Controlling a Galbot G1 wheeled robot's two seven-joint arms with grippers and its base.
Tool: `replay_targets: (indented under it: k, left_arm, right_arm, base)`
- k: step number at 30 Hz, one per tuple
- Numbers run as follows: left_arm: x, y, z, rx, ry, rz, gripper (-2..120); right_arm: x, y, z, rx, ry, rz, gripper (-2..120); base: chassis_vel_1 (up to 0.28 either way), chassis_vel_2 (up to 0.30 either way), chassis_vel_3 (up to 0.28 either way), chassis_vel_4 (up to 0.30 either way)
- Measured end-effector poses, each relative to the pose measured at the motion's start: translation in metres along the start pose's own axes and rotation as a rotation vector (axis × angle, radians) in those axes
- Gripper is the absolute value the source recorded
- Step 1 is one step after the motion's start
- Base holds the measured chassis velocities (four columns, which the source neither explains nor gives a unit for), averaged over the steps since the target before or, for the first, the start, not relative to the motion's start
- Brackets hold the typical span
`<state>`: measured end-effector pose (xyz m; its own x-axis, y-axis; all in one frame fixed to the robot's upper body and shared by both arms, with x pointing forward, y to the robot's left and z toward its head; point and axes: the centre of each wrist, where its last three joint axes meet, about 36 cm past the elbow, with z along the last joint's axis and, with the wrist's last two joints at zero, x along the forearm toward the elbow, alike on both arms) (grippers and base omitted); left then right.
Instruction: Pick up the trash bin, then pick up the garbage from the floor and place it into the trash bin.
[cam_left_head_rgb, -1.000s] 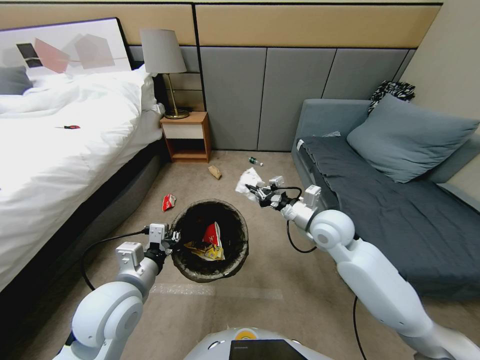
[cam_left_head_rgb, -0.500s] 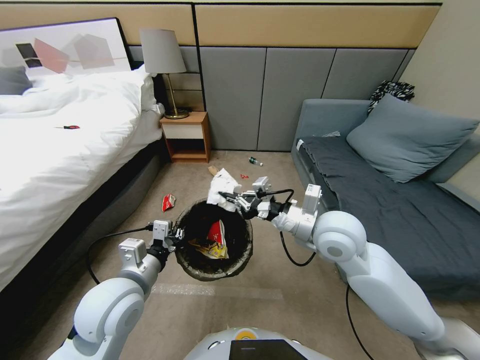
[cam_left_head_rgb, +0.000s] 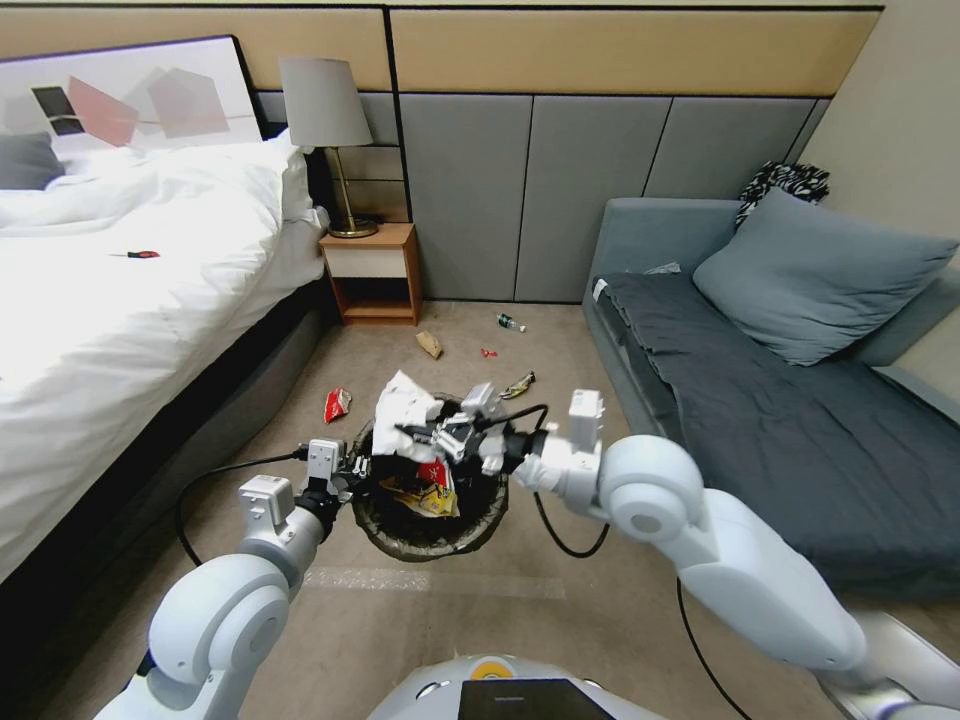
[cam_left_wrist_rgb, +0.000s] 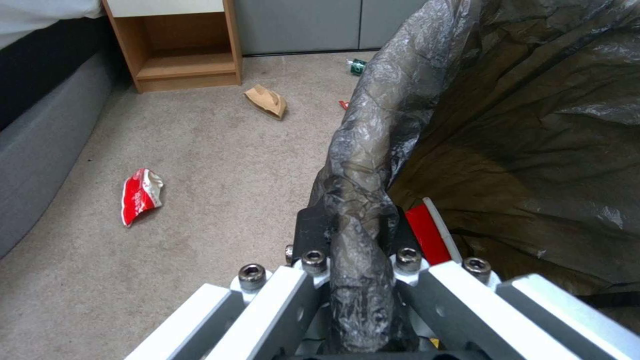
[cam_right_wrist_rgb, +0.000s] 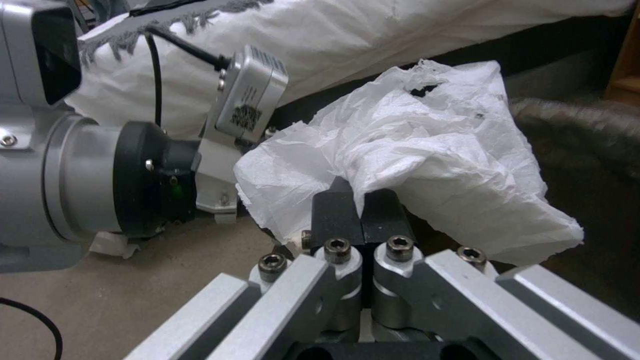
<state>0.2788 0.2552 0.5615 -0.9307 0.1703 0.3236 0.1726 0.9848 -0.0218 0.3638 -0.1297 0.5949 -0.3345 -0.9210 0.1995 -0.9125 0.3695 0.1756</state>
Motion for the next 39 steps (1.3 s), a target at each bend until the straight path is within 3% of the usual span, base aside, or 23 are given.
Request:
replay_targets:
  k: [7,12,15,16,20,25,30,32,39]
  left_arm:
    - [0.000,0.000,-0.001,0.000,-0.004,-0.005,1]
    - [-0.001,0.002,-0.001,0.001,-0.005,-0.008,1]
    - [-0.002,0.002,-0.001,0.001,-0.005,-0.008,1]
    - [-0.002,0.002,-0.001,0.001,-0.004,-0.008,1]
    - [-0.002,0.002,-0.001,0.002,-0.004,-0.008,1]
    - [-0.003,0.003,-0.001,0.003,-0.003,-0.007,1]
    - [-0.004,0.003,-0.001,0.003,-0.003,-0.007,1]
    - [-0.004,0.003,-0.001,0.005,-0.003,-0.006,1]
    - [-0.005,0.004,-0.001,0.007,-0.003,-0.001,1]
  right_arm:
    - [-0.006,-0.001,0.009,-0.004,0.039,0.009,2]
    - [-0.009,-0.001,0.017,-0.011,0.074,0.032,24]
    - [-0.010,-0.001,0.019,-0.011,0.077,0.034,27]
    - [-0.011,-0.001,0.020,-0.010,0.081,0.038,37]
    - [-0.012,-0.001,0.022,-0.009,0.084,0.045,43]
    - [-0.015,0.000,0.025,-0.013,0.092,0.056,68]
    - [-0.016,0.000,0.027,-0.013,0.096,0.058,82]
    - [-0.019,-0.002,0.031,-0.011,0.104,0.070,95]
    - [-0.022,-0.005,0.033,-0.013,0.107,0.093,100]
  base:
    - [0.000,0.000,0.000,0.000]
    - [0.000,0.000,0.000,0.000]
    - [0.000,0.000,0.000,0.000]
    - [0.000,0.000,0.000,0.000]
    - [0.000,0.000,0.000,0.000]
    - [0.000,0.000,0.000,0.000]
    - [0.000,0.000,0.000,0.000]
    - [0.000,0.000,0.000,0.000]
    - [0.000,0.000,0.000,0.000]
